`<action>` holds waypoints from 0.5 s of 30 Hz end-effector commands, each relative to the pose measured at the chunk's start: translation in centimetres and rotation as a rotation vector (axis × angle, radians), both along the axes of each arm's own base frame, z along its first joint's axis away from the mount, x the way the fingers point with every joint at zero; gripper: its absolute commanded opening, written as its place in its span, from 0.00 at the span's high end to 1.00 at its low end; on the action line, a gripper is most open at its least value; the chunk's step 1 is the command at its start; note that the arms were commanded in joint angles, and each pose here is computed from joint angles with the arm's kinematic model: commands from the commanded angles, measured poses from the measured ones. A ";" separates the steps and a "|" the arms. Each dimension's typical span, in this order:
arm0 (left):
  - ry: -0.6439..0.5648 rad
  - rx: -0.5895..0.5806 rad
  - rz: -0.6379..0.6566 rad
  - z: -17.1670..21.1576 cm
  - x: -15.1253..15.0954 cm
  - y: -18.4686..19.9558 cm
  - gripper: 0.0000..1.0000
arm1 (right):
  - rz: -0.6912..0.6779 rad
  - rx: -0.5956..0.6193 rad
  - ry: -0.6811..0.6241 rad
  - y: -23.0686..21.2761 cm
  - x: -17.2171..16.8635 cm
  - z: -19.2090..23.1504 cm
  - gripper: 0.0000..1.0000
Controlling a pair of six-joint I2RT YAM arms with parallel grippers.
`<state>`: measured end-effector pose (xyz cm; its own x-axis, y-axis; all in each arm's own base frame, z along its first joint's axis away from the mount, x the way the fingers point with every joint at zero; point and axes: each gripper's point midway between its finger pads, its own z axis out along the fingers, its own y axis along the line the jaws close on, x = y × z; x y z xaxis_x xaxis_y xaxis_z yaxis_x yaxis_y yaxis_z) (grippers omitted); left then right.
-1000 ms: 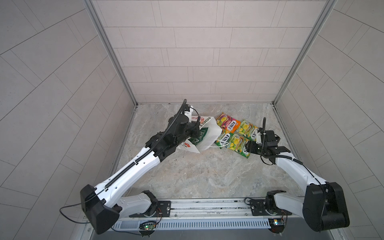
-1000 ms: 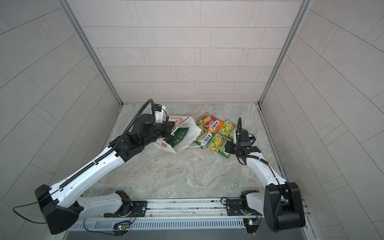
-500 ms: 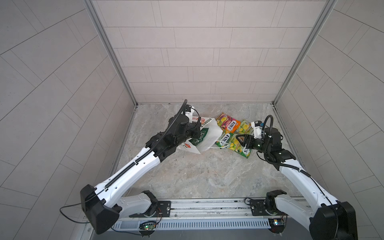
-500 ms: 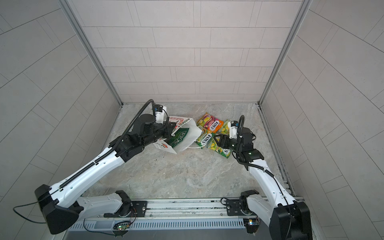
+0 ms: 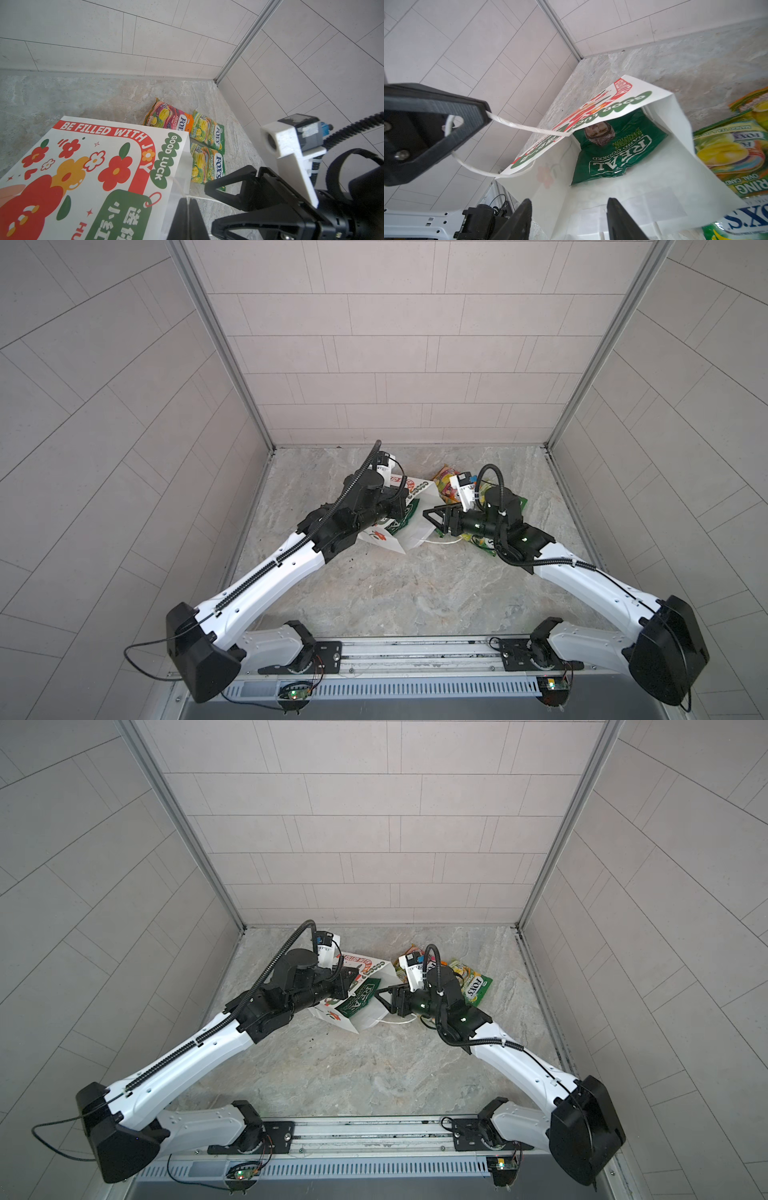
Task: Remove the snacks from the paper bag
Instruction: 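Reach the right gripper into the bag toward the green REAL crisps packet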
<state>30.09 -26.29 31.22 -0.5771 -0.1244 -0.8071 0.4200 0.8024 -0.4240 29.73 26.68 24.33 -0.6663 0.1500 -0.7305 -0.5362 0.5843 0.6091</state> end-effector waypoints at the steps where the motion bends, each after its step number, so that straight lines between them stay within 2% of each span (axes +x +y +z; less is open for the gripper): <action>1: -0.042 -0.037 0.001 2.0 0.1 -0.3 1.00 | 0.008 0.007 -0.006 1.2 0.3 -0.1 0.43; 15: -0.051 -0.033 0.064 2.6 0.6 0.7 1.00 | 0.105 -0.140 0.178 4.2 -1.0 -9.1 0.45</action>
